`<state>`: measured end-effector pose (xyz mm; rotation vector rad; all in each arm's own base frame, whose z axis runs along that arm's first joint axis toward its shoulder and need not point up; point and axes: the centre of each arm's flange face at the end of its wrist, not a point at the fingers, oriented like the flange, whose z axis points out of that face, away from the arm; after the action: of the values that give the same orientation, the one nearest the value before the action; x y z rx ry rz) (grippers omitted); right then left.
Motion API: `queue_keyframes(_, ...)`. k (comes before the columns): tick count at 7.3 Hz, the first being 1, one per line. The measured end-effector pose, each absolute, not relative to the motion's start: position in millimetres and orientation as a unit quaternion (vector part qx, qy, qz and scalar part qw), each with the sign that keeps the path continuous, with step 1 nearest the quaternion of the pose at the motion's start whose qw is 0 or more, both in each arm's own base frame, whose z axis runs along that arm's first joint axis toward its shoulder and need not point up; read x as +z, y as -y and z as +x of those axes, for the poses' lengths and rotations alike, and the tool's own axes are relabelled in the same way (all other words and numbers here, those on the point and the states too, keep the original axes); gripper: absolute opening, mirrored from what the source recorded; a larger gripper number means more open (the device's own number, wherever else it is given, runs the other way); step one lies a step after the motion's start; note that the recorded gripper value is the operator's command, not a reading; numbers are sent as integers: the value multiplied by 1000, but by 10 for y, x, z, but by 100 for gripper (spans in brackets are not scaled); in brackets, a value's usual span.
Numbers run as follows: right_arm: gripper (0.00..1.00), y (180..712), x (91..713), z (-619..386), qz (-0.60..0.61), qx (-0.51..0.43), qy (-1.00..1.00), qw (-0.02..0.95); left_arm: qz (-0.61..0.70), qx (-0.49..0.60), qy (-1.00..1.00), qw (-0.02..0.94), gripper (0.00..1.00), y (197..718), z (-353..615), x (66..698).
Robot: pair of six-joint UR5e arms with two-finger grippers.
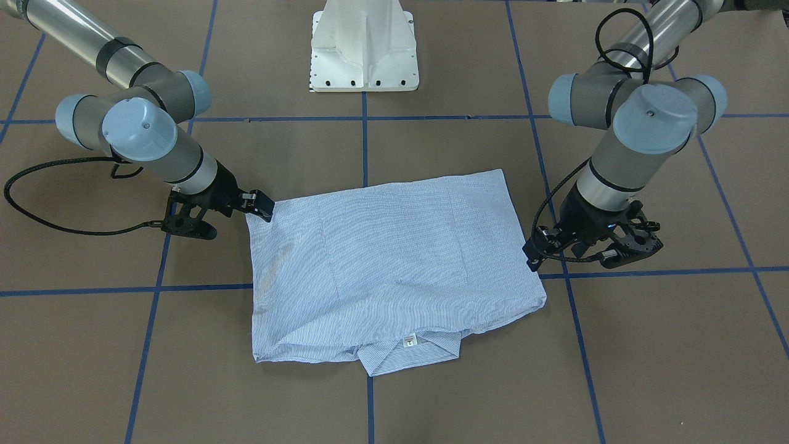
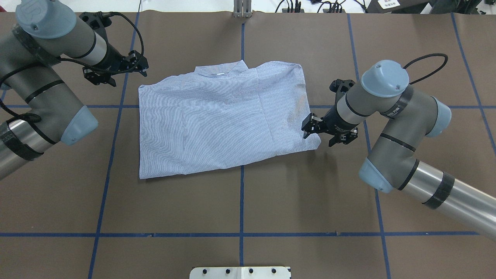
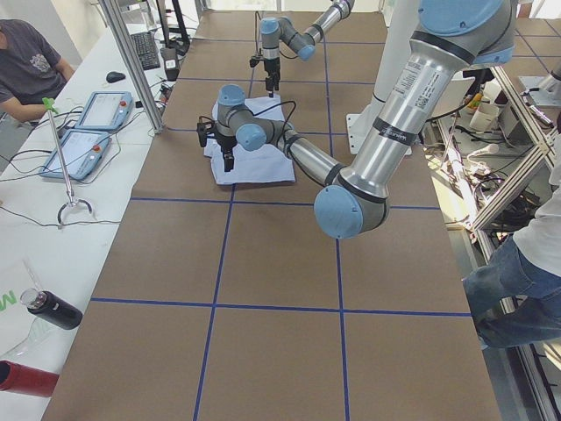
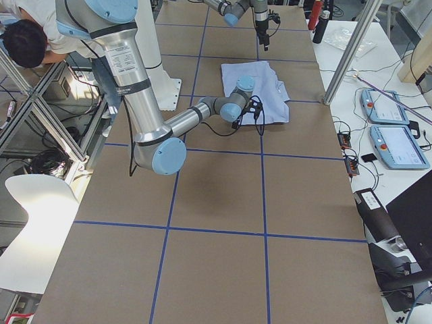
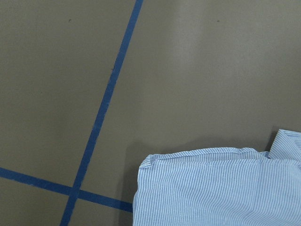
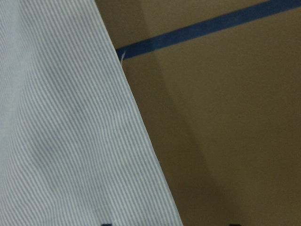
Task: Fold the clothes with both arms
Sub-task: 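Lift the left gripper away while the right gripper grasps the folded shirt's corner, then drag the folded shirt with the right gripper while the left gripper moves toward it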
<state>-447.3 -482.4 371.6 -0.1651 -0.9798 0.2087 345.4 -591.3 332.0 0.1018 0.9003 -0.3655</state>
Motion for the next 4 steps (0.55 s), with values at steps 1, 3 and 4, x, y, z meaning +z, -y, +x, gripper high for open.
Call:
queue_keyframes(1,0,4813,3695,-4494,-79,98,470,874,49,-177,-432,883,100,5920,3437,3323)
queue_keyframes(3,0,4807,3675,-4496,-79,96,472,873,50,-178,-431,883,100,5931,3412,3337)
queue_keyframes(4,0,4796,3664,-4478,-80,93,475,872,51,-180,-431,883,100,5947,3384,3341)
